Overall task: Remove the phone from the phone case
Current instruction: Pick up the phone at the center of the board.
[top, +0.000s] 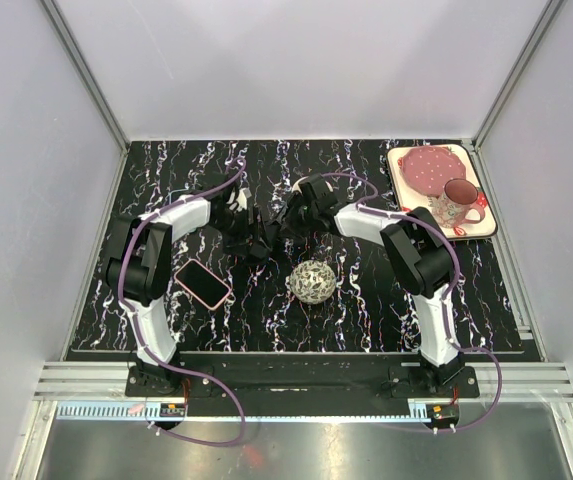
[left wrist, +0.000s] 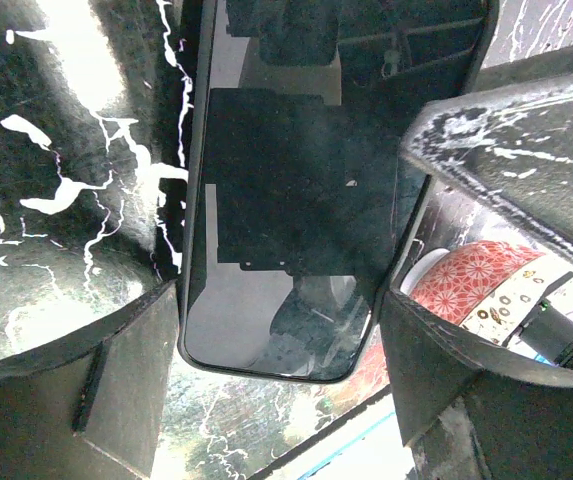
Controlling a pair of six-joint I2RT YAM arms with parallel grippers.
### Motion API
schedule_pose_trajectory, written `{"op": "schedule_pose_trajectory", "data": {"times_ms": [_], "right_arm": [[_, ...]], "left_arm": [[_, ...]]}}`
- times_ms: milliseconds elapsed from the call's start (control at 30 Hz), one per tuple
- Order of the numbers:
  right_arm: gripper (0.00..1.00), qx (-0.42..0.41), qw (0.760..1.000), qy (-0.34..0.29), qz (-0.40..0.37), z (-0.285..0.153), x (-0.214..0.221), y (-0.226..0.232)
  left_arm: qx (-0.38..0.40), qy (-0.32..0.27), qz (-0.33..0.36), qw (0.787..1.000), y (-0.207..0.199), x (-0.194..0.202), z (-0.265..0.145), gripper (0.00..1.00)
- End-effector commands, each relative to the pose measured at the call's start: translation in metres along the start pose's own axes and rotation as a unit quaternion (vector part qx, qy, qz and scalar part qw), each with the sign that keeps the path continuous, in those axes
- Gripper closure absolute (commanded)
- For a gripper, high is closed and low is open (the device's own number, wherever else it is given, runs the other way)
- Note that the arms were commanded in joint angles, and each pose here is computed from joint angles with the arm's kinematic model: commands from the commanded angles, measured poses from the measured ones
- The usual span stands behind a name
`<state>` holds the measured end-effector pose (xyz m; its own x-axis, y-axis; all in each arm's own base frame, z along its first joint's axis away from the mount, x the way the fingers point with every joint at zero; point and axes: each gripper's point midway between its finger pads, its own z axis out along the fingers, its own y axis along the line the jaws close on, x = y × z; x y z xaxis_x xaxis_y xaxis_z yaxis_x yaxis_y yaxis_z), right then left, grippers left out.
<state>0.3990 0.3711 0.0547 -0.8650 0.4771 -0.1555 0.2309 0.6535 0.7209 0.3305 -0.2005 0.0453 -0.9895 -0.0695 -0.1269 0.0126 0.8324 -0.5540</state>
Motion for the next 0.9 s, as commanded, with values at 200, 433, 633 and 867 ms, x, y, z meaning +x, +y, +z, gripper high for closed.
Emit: {"op": "schedule_pose_trajectory", "data": {"times_ms": [200,433,633,867], "right_arm": [[0.67,-0.123,0.992,0.014,0.012,0.002,0.002,0.054],[1.0,-0.131,0.991,0.005,-0.009,-0.008,-0.002,0.061],[1.0,-0.17,0.983,-0.025,-0.065,-0.053,-0.019,0.08],[1.0,-0.252,0.958,-0.019,-0.135,-0.124,-0.033,0.104]], "left_arm": [[0.088,-0.051,0.03,0.994,-0.049,-0.016,-0.032,0.44],[0.115,-0.074,0.046,0.99,-0.068,-0.022,-0.057,0.31],[0.141,-0.127,0.077,0.979,-0.088,-0.033,-0.122,0.01],[0.217,-0.183,0.047,0.958,-0.101,-0.06,-0.178,0.01]]}}
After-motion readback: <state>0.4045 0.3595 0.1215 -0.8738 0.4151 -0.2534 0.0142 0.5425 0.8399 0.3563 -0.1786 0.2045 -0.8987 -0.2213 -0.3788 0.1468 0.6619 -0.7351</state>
